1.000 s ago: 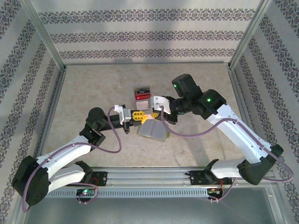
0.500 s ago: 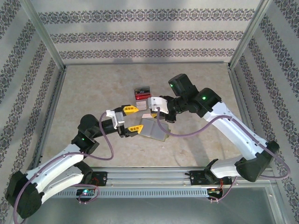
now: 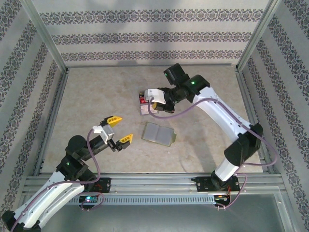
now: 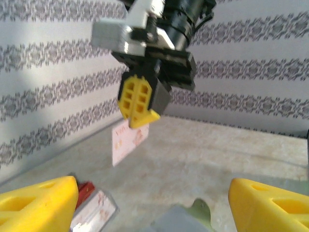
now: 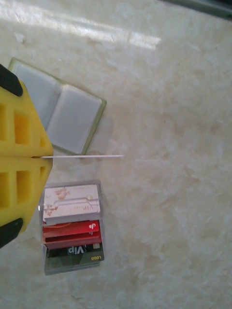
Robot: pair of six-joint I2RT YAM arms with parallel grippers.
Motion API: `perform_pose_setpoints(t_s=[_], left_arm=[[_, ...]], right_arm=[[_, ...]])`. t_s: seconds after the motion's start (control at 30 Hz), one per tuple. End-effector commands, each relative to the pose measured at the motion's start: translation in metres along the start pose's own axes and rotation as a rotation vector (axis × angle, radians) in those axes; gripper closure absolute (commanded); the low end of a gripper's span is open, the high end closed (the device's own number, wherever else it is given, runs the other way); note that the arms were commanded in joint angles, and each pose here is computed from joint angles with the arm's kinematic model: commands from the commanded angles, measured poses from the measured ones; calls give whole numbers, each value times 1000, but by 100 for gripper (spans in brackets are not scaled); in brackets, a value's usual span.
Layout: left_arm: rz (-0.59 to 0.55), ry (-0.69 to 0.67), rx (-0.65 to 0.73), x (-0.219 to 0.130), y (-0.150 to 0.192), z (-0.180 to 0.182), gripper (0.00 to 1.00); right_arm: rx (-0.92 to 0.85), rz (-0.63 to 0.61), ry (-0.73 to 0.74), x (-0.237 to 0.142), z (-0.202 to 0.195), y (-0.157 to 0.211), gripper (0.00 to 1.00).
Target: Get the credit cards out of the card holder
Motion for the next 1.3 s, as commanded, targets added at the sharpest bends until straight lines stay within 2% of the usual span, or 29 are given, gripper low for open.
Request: perform_pose_setpoints(t_s=[0.0,0.3,0.57,0.7,1.27], left_arm=[[112,-37,-59,-3,19,3,18],[123,-47,-48,-3,25,5,15],[183,-181,-49,-6,43,24,4],[191,-200,-51,-7,45,26,0],[228,-235,-24,-9,54,31,0]], right_arm=[[-14,-5,-33,12,-12,5,100],[-24,24,-73,53,-40,24,100],[-15,45,-106,83,-50,43,100],[-5,61,-119,95,-54,54,100],[34,77,-162,131,-65,85,100]])
Point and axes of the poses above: each hand's point on the last joint's axis, 136 mm out from that joint toward the fingers, its own x axis out along the fingers, its own z axis along the line the jaws close on, y = z × x, the point moved 4 cm from there along -x, back along the fingers, and after that the axes turned 11 degrees about -x, right-handed, at the moved point
